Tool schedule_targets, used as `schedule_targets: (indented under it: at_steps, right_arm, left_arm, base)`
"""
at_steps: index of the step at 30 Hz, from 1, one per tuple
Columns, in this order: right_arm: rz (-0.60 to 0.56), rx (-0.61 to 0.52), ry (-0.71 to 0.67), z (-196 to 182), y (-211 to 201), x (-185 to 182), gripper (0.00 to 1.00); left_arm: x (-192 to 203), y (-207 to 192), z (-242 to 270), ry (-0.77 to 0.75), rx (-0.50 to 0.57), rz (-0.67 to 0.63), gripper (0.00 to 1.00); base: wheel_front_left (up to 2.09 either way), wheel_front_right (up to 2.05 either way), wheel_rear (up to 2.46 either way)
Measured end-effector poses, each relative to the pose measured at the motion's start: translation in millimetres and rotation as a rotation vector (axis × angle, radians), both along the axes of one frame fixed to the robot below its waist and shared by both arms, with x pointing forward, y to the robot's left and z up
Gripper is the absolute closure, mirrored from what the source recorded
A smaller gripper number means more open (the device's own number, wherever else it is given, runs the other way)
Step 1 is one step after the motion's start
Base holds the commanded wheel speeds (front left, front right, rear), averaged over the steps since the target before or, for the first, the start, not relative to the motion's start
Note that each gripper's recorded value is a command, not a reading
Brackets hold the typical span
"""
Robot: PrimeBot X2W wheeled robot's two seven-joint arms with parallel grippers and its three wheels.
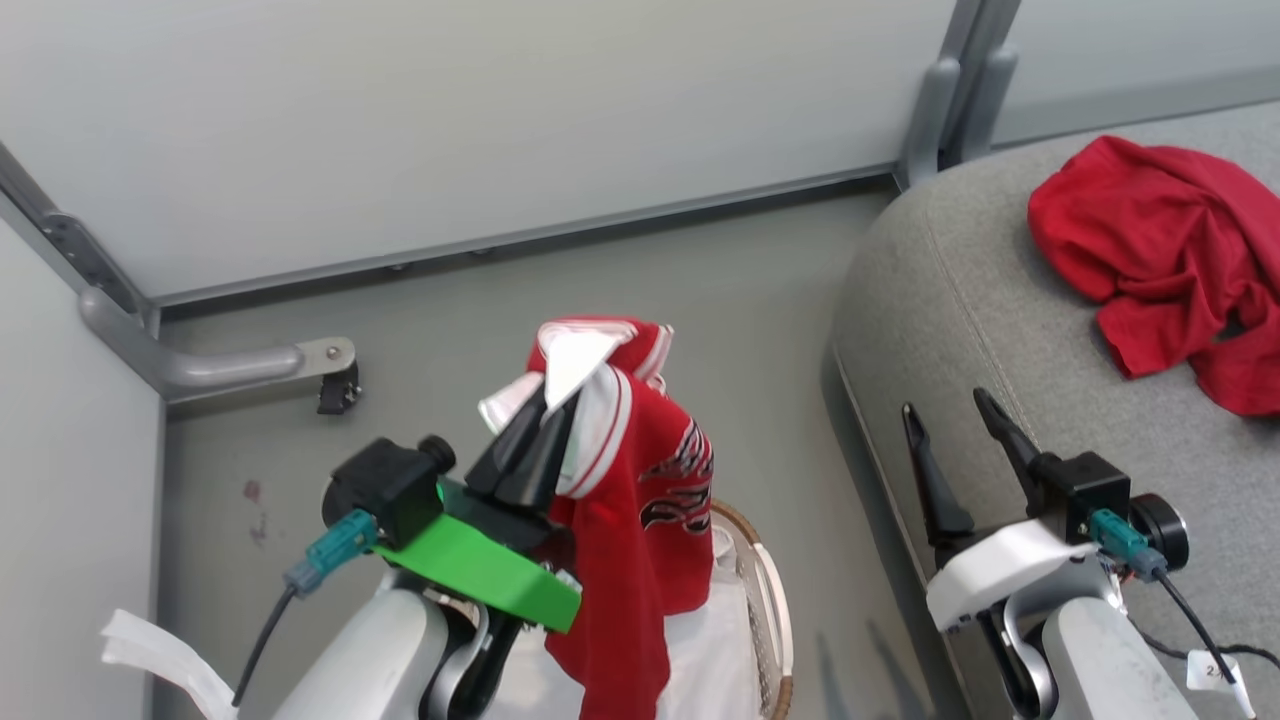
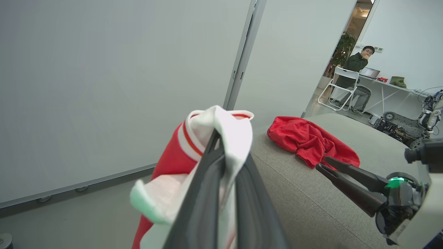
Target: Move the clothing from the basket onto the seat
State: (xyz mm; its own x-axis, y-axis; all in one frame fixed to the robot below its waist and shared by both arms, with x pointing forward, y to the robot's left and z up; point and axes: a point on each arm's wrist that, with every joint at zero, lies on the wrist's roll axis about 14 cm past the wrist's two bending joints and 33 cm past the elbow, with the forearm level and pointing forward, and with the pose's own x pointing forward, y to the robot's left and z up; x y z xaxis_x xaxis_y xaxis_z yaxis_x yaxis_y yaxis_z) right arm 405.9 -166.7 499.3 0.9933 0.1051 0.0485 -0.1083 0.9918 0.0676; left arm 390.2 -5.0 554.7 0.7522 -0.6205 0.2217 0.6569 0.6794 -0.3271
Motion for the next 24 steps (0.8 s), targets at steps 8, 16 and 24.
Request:
schedule_targets:
  at_steps: [8,16,24]
  right_arm:
    - [0.03,0.009,0.003,0,11,-15,0.0]
    - [0.125,-0.017,0.018,-6,41,-23,0.0]
    - [0.392,-0.004,-0.071,23,119,-33,0.0]
  left_arm:
    - [-2,8,78,-0.23,-0.043,0.024,1.0]
    - [-2,10,99,-0.289,-0.054,0.036,1.0]
    - [1,11,95,-0.273,-0.064,0.046,1.0]
  base:
    - [0.0,0.0,0.0]
    - [0.0,0.0,0.0]
    - [0.0,0.0,0.0]
